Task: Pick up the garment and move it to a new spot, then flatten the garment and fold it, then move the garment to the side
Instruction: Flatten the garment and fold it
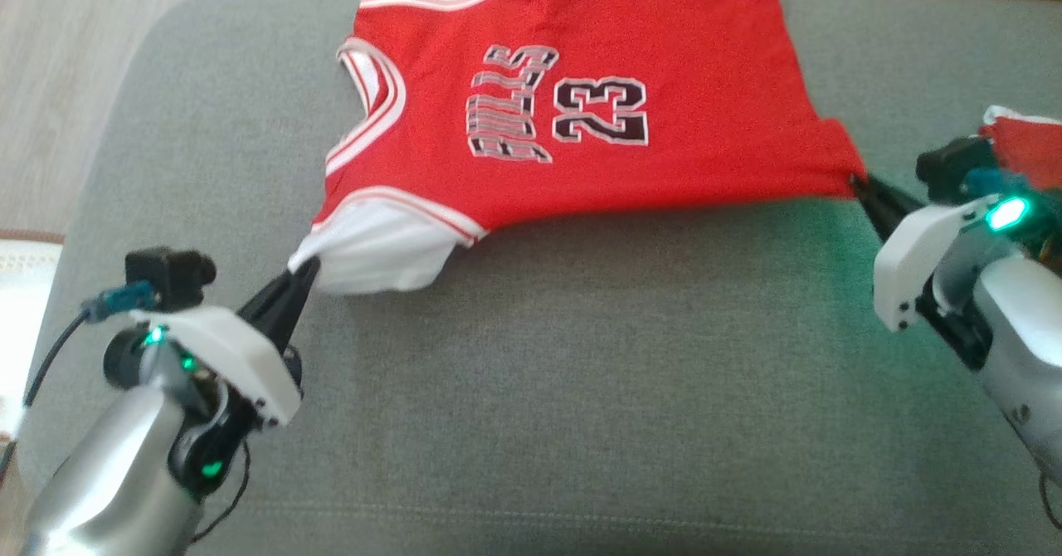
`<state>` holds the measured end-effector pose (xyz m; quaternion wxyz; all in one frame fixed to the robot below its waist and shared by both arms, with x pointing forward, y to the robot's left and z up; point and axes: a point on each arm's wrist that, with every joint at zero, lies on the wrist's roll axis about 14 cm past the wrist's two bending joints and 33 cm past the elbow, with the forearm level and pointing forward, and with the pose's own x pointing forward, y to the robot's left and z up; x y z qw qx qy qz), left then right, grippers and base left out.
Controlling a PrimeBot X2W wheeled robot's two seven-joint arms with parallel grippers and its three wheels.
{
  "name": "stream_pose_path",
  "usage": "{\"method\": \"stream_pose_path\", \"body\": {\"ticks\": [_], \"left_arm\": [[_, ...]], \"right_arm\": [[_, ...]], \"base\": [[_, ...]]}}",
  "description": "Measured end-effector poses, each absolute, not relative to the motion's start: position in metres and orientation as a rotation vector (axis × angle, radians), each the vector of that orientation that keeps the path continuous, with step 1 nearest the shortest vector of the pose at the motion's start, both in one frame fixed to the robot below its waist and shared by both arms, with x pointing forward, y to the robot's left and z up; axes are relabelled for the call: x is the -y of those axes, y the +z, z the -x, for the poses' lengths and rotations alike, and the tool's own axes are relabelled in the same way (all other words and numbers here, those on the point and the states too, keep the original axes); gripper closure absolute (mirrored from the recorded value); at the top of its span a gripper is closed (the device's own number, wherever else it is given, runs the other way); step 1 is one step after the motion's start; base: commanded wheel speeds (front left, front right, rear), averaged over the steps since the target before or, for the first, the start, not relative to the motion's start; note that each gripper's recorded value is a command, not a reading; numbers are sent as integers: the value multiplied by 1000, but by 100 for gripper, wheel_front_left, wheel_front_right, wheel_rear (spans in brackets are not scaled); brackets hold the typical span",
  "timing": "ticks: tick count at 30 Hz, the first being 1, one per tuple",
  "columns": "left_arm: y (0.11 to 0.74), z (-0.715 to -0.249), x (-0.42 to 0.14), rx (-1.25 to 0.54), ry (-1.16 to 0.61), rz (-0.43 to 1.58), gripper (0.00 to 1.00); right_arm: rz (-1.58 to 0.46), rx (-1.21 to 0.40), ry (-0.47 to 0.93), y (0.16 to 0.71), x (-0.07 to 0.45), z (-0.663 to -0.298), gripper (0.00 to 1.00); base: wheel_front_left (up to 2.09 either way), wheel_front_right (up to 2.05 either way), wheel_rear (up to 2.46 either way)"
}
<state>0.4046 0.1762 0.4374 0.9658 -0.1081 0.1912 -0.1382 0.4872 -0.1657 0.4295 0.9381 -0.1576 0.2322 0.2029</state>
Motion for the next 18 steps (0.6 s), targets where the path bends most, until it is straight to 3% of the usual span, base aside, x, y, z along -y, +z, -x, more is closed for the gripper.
{"method": "stream_pose_path", "body": {"ticks": [18], "left_arm": [[440, -322, -184, -603, -385, 243, 100]], "right_arm": [[314, -942, 596, 399, 175, -368, 100]], "base": [[0, 0, 0]]}}
